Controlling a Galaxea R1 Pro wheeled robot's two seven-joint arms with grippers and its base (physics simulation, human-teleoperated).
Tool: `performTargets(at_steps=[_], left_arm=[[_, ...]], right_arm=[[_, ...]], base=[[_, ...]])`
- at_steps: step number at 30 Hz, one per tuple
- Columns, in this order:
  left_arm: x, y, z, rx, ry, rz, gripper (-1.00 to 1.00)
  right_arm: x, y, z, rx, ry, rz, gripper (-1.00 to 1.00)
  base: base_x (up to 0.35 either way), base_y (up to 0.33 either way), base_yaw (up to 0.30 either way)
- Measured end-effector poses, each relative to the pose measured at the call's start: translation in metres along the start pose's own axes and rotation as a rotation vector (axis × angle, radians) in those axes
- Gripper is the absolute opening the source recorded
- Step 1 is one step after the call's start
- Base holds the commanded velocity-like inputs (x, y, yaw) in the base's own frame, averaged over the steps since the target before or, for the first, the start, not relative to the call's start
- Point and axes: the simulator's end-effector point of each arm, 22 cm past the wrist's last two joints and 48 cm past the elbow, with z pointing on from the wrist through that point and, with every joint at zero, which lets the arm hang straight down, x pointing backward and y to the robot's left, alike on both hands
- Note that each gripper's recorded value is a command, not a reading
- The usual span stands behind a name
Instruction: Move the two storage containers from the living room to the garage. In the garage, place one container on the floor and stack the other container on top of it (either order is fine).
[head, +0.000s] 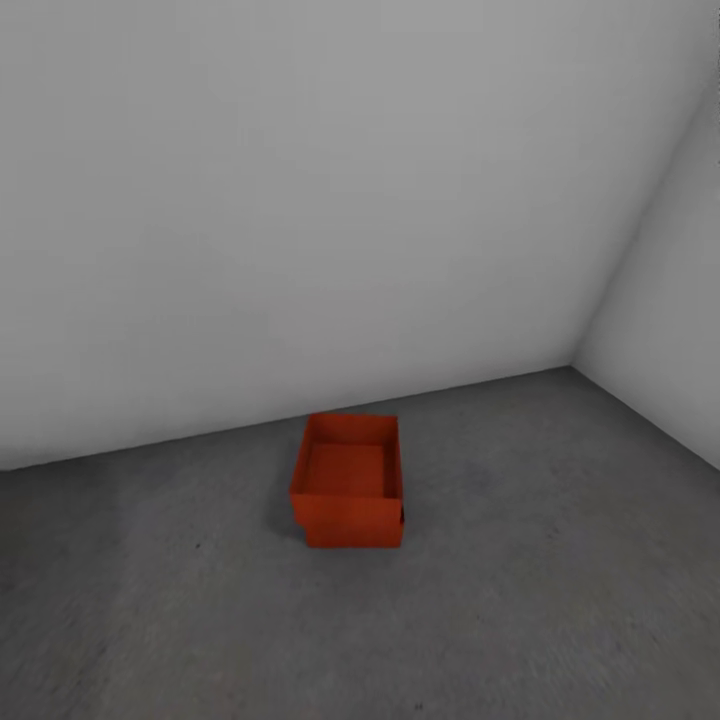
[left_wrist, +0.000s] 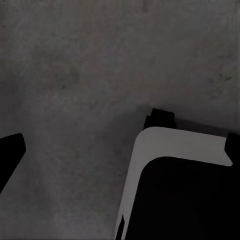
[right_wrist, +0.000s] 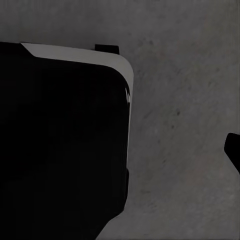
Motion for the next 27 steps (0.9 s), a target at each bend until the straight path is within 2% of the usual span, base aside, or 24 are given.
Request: performTargets(at_steps=[24, 27], left_arm=[[-0.016, -0.002, -0.006, 0.006, -0.040, -0.010, 1.00], [-0.010, -0.014, -0.007, 0.025, -0.033, -0.016, 1.00]], right_arm=[[-0.014, -0.001, -0.001, 0.000, -0.035, 0.006, 1.00], [-0.017, 0.004, -0.002, -0.022, -0.043, 0.007, 1.00]], base=[[0.000, 0.000, 0.000], [0.000, 0.000, 0.000]])
